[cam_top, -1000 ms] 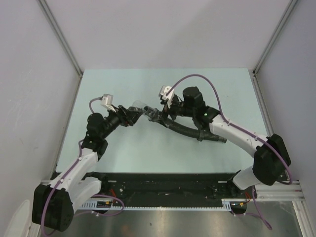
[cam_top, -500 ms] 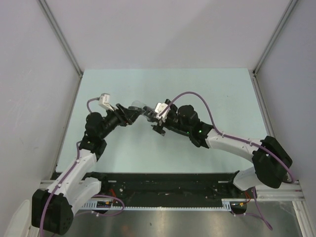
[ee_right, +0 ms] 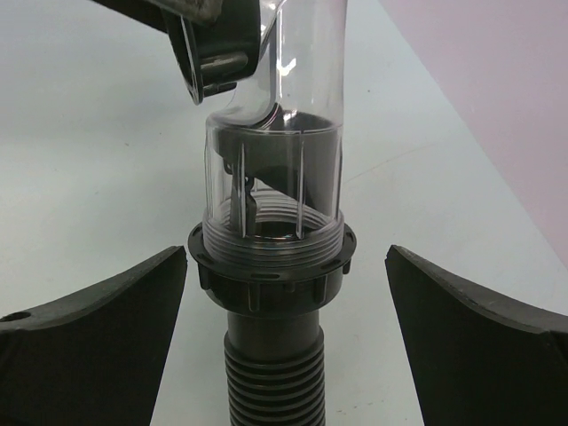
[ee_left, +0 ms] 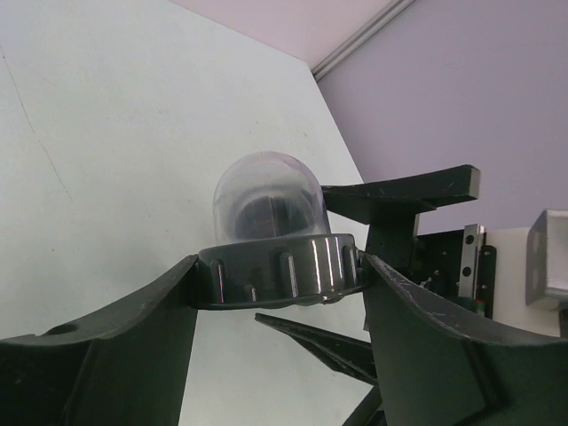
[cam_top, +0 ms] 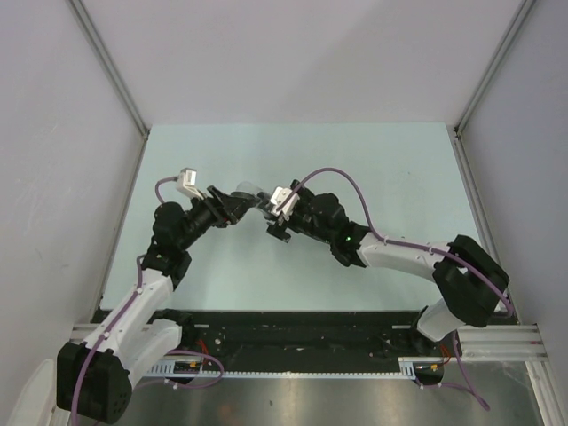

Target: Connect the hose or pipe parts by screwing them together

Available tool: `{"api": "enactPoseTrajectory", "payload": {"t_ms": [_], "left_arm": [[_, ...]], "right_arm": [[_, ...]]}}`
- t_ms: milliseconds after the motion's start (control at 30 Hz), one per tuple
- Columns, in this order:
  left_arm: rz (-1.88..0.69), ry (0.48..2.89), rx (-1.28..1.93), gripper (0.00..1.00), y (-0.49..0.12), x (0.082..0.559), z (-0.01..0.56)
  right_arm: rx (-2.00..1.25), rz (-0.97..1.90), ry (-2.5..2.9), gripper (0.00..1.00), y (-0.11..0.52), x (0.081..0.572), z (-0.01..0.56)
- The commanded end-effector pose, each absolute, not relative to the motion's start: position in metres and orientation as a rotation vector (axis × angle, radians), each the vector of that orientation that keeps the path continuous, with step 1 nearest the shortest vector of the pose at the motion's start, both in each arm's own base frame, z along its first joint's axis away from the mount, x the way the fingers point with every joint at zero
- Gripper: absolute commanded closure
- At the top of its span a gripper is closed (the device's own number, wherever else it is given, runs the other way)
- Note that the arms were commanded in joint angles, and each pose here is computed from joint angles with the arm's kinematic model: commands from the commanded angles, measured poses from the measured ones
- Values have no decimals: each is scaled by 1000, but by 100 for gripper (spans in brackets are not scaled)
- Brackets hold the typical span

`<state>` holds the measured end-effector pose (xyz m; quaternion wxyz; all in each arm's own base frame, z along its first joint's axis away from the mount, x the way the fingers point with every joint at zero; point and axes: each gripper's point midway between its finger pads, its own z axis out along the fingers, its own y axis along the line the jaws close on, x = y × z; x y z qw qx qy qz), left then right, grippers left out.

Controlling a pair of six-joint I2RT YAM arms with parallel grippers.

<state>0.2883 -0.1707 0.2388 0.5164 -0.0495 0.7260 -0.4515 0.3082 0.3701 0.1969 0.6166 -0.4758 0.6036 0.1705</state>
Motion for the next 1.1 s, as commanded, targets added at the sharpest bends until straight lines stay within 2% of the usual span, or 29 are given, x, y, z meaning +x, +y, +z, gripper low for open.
{"api": "enactPoseTrajectory", "payload": {"t_ms": [0, 167, 267, 333, 367, 433, 467, 533, 567, 667, 767, 900, 1000, 1067], "left_arm": [[-1116, 1611, -85, 100, -171, 288, 289], [-1129, 1610, -95, 100, -172, 287, 291], [-1147, 1616, -116, 100, -172, 286, 290], [-1164, 1616, -133, 99, -172, 285, 290], [-1175, 1621, -147, 99, -173, 284, 289], [-1166, 1623, -134, 100, -172, 283, 286], [-1158, 1627, -125, 100, -172, 282, 283], [-1144, 1633, -93, 99, -173, 281, 279], [-1131, 1638, -85, 100, -172, 281, 275], [-1011, 1651, 7, 100, -168, 288, 257], [-925, 1655, 20, 87, -161, 295, 246], [-918, 1680, 95, 57, -167, 298, 238], [-949, 1701, 146, 48, -174, 297, 234], [-969, 1703, 152, 47, -177, 296, 236]], "right_arm": [[-1061, 389, 1364, 0, 375, 313, 202], [-1064, 407, 1352, 2, 380, 313, 198], [-1041, 442, 1358, 12, 383, 316, 196], [-1019, 470, 1360, 34, 380, 321, 198], [-999, 480, 1372, 49, 378, 325, 197], [-988, 501, 1354, 58, 378, 327, 203], [-992, 523, 1347, 68, 379, 326, 205], [-1022, 592, 1305, 79, 378, 321, 215], [-1030, 633, 1299, 89, 377, 317, 219], [-1097, 818, 1228, 100, 368, 305, 234], [-1129, 922, 1205, 100, 356, 299, 245], [-1188, 997, 1178, 100, 346, 292, 255], [-1200, 975, 1196, 100, 340, 296, 258], [-1219, 939, 1221, 100, 337, 301, 254]]}}
